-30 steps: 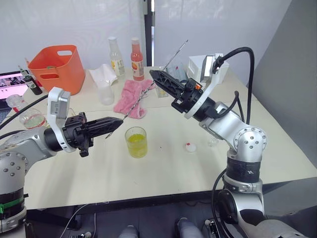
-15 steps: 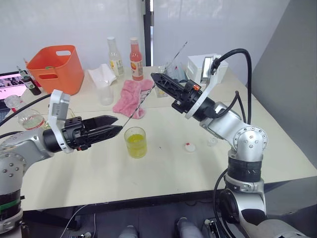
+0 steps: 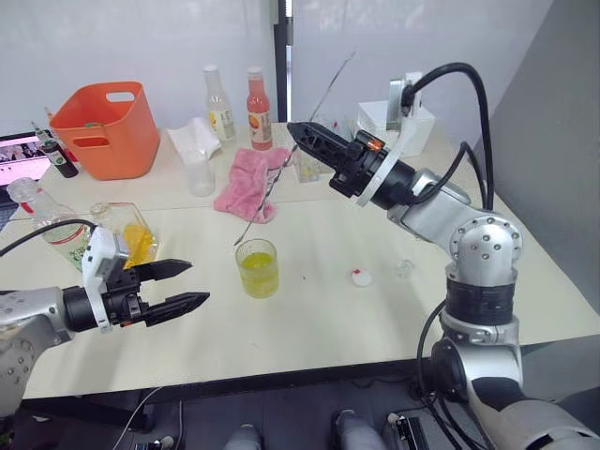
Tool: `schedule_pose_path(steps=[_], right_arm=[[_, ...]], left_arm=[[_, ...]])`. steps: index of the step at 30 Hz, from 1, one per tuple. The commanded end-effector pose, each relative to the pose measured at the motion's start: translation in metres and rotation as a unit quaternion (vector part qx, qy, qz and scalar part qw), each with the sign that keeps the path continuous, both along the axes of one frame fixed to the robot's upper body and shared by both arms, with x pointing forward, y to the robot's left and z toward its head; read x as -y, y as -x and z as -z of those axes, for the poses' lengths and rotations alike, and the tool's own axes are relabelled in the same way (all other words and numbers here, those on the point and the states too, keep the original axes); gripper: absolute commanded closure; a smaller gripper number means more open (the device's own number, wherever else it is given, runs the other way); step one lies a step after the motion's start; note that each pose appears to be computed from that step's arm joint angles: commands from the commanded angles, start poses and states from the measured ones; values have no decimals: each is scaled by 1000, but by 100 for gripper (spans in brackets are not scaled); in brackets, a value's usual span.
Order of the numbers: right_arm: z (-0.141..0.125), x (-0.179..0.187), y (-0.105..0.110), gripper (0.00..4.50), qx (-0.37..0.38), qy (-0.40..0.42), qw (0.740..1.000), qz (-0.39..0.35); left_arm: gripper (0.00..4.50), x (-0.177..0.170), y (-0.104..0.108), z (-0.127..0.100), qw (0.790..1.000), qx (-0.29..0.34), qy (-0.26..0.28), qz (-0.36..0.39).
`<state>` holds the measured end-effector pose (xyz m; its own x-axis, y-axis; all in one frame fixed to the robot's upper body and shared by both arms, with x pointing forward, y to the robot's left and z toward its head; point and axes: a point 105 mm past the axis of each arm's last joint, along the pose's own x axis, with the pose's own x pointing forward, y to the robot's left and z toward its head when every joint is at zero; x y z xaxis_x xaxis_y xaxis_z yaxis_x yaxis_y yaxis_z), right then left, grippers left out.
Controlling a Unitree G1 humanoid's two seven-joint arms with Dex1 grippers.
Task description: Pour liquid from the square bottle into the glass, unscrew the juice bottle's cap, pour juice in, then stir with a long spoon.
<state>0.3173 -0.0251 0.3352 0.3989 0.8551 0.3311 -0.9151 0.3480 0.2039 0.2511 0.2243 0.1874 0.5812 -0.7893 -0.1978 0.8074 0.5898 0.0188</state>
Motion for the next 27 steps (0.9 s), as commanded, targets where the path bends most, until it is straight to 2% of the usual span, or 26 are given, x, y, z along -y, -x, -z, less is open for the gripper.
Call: schedule_pose_path(steps=[1, 6, 15, 21, 27], right_arm=[[-11, -15, 12, 450, 91, 65, 994, -16], [-3, -28, 13, 450, 153, 138, 978, -33], [9, -50, 8, 450, 203, 197, 957, -69], [24, -59, -3, 450, 213, 231, 946, -80], [40, -54, -15, 450, 186, 255, 946, -71]], left_arm=[[17, 1, 0, -5, 999, 31, -7, -12], [17, 0, 0, -2, 999, 36, -2, -22], [17, 2, 6, 7, 999, 33, 1, -25], [17, 6, 6, 8, 999, 35, 6, -25], [17, 7, 7, 10, 999, 36, 8, -24]])
